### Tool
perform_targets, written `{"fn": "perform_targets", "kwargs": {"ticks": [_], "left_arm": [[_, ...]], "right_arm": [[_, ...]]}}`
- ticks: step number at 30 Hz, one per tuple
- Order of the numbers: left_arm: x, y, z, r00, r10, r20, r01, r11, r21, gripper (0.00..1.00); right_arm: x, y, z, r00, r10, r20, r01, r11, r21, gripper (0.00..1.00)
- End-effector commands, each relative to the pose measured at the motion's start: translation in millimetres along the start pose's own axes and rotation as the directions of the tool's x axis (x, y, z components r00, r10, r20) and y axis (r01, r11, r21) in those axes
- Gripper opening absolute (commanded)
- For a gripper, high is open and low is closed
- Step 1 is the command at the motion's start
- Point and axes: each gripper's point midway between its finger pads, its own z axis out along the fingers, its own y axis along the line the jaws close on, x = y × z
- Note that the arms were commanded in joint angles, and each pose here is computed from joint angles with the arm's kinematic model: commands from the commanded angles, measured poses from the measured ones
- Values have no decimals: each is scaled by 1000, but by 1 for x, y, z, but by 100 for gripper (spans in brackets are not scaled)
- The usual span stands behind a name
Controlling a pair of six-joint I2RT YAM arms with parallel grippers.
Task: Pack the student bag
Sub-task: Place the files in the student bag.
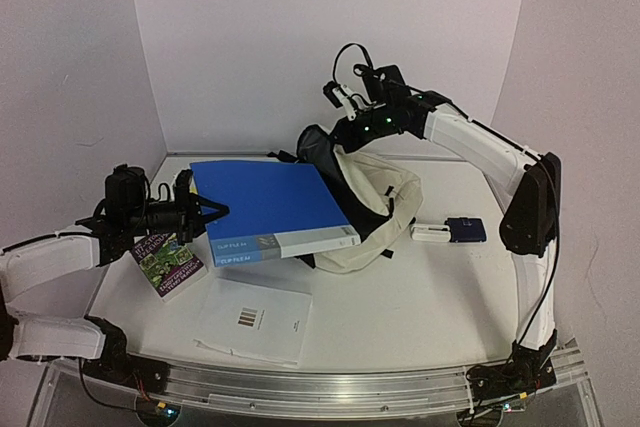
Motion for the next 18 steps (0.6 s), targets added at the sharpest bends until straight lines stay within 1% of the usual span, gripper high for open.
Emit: {"fn": "perform_targets", "kwargs": {"ticks": [1,5,10,12,15,18], "left_arm": [[-12,-25,6,997,82,3,-82,992,93,0],[-29,-21,15,997,61,48,-64,995,72,0],[-63,-27,10,974,36,222,-52,997,64,0],[-71,-27,10,966,8,259,-31,996,82,0],[-81,-18,16,956,-48,288,20,995,98,0],[-82,-6,28,956,-94,278,62,991,122,0]], "right_arm": [[-58,6,-49,986,-22,168,22,1000,0,0],[-57,15,-53,986,-6,169,16,998,-54,0],[-48,20,-51,989,-7,146,19,997,-77,0],[-47,24,-50,990,-1,140,15,995,-99,0],[-46,28,-47,991,15,136,3,992,-129,0],[-50,34,-45,989,36,142,-12,986,-165,0]]}}
